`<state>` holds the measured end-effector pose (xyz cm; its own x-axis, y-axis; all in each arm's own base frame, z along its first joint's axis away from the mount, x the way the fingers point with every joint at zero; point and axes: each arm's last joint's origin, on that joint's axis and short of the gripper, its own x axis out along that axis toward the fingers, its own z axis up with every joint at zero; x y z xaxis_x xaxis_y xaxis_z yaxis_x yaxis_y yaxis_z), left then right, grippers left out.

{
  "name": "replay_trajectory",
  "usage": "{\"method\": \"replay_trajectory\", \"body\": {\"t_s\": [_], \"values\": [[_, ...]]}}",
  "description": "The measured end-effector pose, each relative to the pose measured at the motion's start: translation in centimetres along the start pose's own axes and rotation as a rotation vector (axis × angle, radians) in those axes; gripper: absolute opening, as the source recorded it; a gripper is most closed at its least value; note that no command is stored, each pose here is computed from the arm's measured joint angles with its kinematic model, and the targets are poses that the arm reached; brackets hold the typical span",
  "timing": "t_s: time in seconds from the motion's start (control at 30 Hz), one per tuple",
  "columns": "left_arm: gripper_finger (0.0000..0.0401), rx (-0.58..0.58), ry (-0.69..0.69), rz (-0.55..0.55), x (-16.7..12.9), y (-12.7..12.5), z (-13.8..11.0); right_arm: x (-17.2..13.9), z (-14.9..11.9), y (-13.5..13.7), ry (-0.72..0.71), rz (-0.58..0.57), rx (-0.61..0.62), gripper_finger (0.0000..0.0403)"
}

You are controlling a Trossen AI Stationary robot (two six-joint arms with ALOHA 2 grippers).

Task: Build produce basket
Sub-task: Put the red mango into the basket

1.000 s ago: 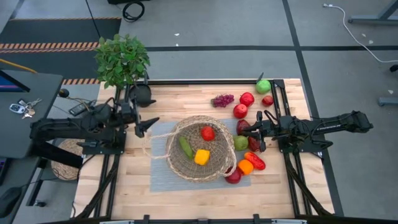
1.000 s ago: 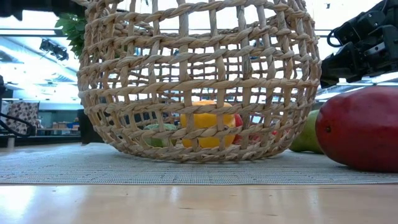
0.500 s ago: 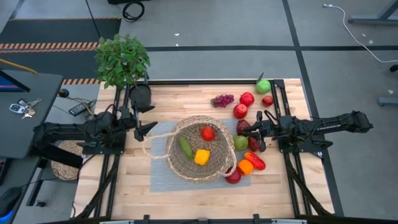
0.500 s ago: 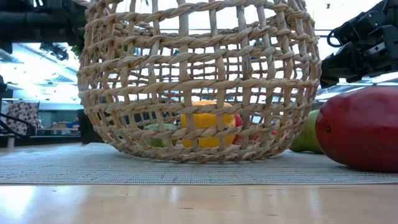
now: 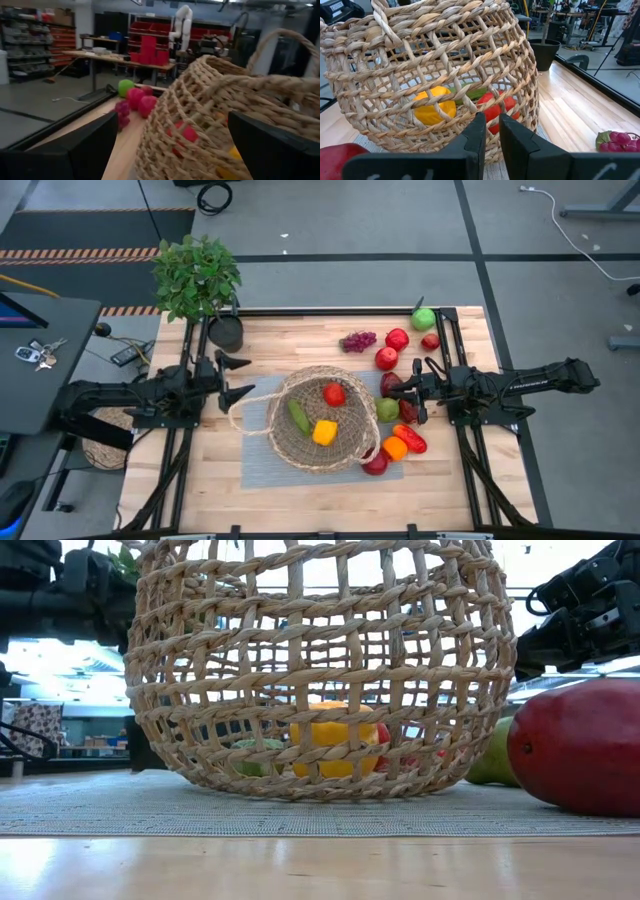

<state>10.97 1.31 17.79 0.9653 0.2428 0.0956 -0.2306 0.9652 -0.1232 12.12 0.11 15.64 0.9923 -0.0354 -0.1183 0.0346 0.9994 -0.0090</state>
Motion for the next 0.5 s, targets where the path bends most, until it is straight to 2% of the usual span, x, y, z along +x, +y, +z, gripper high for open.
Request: {"method": "replay_trajectory", "body": {"t_s": [0.13,0.33,0.4,0.5], "values": [[0.0382,0.045,0.058,-0.044,0.0,-0.1,-0.5,0.0,0.0,0.0,0.000,0.000,0.000,0.0061],[0.0382,0.056,0.150,-0.039,-0.1,0.0,-1.4,0.0,0.2,0.0,-0.020,0.000,0.040,0.0061],[0.0382,0.036,0.159,-0.036,-0.1,0.0,-1.5,0.0,0.4,0.0,-0.036,0.002,0.101,0.0061],[0.0382,0.010,0.157,-0.035,-0.1,0.0,-1.5,0.0,0.7,0.0,-0.074,0.009,0.256,0.0061]]}}
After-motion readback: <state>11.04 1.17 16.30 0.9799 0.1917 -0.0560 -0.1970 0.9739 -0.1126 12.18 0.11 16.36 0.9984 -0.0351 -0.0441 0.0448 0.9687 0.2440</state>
